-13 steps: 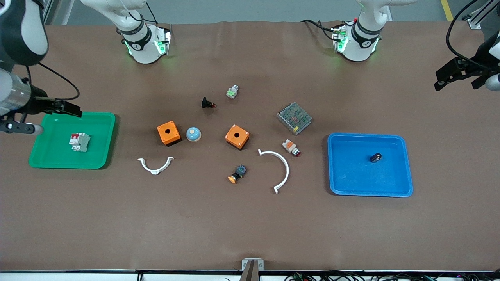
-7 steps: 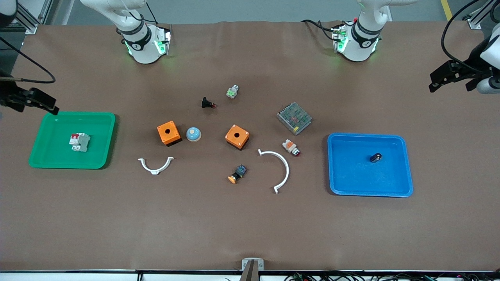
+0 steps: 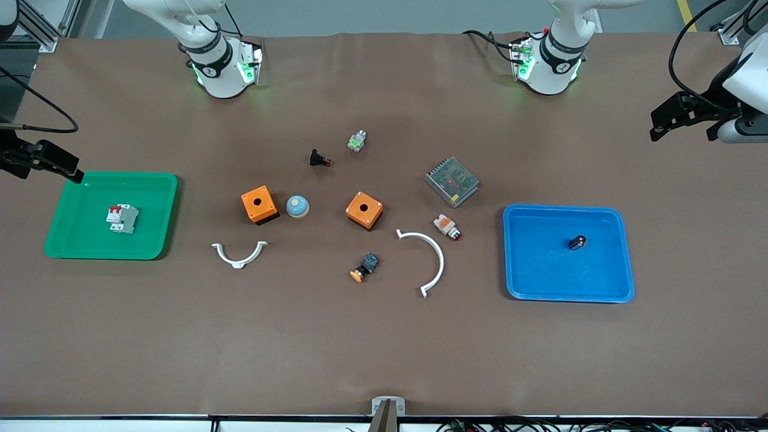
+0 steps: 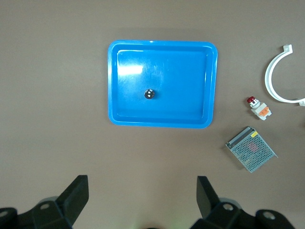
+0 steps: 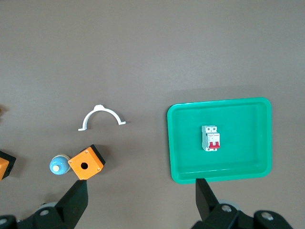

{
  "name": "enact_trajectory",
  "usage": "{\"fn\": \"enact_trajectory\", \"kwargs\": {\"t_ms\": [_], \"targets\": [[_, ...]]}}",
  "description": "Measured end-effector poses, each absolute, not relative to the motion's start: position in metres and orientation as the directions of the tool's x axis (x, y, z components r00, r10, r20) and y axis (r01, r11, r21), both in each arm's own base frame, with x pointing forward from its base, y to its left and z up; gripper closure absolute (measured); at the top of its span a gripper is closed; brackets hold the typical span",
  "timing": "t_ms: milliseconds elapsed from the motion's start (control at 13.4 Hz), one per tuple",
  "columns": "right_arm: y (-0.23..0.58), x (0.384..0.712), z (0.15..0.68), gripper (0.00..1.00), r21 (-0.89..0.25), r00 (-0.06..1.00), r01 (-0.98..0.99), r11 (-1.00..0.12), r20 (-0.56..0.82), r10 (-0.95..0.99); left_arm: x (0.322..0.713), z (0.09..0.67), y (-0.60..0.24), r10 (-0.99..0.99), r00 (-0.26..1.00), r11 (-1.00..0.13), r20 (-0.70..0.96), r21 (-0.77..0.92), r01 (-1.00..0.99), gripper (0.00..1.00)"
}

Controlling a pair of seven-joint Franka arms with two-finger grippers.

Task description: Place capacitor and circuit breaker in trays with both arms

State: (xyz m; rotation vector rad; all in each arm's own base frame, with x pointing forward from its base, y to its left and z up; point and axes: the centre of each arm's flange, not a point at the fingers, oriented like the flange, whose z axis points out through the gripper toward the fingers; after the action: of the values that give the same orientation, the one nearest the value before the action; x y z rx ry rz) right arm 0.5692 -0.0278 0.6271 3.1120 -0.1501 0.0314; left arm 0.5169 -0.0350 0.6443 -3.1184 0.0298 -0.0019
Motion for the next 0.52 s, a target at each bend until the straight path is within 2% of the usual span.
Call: {"fn": "enact_trajectory", "kwargs": {"t_ms": [521], "targets": [[-0.0279, 0.5699, 0.6273, 0.00, 0.024, 0.995, -0.097, -0.995, 0.023, -0.096, 0.5176, 0.6502, -0.0315, -0.017, 1.000, -1.000, 0.016, -0.022, -0.016, 0.00]]}}
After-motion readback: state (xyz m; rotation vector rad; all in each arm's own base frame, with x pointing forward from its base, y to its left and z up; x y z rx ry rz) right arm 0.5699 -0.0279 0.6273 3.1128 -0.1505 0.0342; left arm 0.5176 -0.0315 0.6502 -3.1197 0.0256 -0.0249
